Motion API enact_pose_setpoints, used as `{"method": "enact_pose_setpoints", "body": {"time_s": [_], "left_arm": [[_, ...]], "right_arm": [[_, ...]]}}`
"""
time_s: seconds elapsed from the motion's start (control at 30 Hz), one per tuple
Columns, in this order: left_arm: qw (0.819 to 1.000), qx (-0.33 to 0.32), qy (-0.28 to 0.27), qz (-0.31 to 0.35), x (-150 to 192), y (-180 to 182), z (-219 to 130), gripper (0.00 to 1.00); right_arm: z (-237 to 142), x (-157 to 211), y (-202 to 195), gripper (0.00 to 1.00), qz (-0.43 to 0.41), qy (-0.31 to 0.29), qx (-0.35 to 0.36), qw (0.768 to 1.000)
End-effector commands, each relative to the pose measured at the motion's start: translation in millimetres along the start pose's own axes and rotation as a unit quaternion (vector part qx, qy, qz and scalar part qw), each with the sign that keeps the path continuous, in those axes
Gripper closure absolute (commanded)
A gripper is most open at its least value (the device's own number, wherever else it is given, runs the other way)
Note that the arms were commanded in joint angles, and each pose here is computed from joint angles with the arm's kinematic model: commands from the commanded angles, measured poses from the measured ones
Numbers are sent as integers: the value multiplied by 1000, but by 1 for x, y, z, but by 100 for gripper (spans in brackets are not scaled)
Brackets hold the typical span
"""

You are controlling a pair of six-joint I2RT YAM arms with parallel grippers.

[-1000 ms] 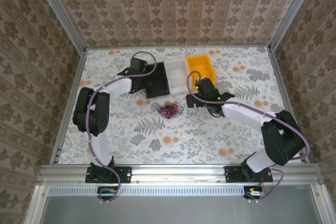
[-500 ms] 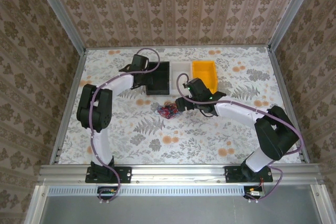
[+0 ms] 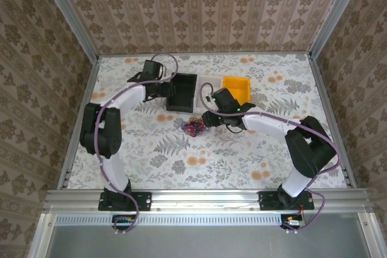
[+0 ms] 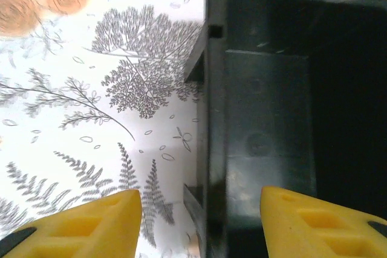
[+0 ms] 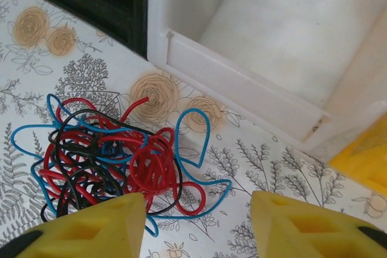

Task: Untangle the cables

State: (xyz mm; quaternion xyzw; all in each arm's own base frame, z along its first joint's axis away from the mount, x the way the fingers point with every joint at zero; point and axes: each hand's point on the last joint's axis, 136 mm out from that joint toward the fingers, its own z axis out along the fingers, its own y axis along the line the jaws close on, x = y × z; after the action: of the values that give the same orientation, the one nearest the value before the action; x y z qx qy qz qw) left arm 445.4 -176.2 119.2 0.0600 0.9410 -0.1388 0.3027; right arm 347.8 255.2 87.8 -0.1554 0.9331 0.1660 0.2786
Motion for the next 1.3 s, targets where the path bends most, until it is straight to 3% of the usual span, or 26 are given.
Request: {"method": "enact_pose_setpoints", "body": {"time_s": [0.0,0.23,0.37,0.57,0.87,1.27], "left_arm": [[997,55,-31,33,-4,-28,-37,47],[970,194,55,136,85,-102,-45,50],[958,223,89,157,119,-123,-44,50],[953,217,95,187,128,-136,-38,48],[950,185,117,220,133,-135,-17,48],[945,141,163,246,163,-116,9,54]], "right_arm": [[9,-12,3,56,31,-3,-32,999],[28,-10,-1,60,52,18,-47,997],[38,-8,-3,60,64,26,-50,996],[53,-8,0,64,65,39,-63,995],[51,-6,0,98,67,39,-71,994],[-18,-45,-20,100,140,-55,-93,984]]}}
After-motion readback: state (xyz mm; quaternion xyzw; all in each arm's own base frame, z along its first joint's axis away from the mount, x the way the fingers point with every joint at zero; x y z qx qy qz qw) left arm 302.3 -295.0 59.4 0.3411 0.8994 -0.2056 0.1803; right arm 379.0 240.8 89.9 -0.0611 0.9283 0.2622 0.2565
